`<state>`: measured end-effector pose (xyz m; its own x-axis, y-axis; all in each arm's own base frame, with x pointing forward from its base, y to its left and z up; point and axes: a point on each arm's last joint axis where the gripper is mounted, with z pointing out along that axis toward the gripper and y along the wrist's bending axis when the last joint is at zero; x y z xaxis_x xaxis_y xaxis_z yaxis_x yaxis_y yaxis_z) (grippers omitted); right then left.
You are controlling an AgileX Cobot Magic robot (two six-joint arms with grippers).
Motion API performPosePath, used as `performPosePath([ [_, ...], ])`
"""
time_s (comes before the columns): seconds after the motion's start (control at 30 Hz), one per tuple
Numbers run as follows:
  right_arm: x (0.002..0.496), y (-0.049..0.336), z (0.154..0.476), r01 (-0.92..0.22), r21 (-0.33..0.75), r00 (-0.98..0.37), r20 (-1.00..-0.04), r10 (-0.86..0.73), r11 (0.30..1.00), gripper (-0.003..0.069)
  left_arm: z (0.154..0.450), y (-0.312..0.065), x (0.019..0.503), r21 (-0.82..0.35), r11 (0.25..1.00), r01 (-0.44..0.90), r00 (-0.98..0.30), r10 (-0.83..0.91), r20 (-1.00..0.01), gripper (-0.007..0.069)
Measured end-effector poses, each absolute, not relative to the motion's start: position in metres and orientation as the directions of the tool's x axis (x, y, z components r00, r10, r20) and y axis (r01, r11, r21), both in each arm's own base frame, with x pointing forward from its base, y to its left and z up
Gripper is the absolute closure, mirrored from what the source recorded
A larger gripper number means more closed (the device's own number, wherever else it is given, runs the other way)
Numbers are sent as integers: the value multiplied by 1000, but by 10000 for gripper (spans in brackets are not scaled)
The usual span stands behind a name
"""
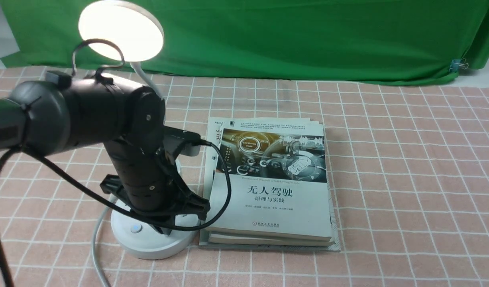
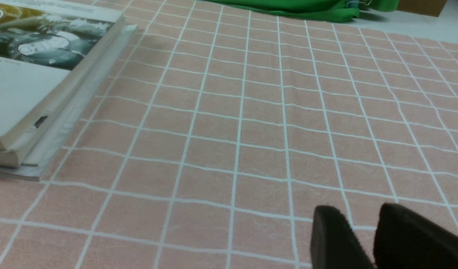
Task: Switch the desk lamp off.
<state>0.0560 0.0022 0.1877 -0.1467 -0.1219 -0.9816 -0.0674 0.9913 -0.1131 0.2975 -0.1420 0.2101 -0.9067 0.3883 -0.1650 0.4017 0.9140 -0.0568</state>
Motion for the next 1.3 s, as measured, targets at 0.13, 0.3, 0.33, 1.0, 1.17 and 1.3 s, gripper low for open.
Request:
performPosePath([
  [0.13,56,2,188,-67,-113,-147,-982,-122,991,419,226,-140,293,-58,913,404,-899,384,-211,620],
  [0.3,56,2,188,-67,-113,-147,-982,-122,991,419,220,-141,296,-58,914,402,-902,384,-200,620],
  [0.33,56,2,188,-67,-113,-147,-982,-122,991,419,218,-142,296,-58,914,402,-902,384,-198,620],
  [1.0,56,2,188,-67,-113,-147,-982,-122,991,419,238,-135,280,-73,913,402,-892,372,-257,620],
  [1.17,56,2,188,-67,-113,-147,-982,-122,991,419,269,-115,231,-101,913,396,-846,319,-428,620],
  [1.3,56,2,188,-67,-113,-147,-982,-122,991,419,280,-95,186,-143,911,387,-745,218,-630,620],
])
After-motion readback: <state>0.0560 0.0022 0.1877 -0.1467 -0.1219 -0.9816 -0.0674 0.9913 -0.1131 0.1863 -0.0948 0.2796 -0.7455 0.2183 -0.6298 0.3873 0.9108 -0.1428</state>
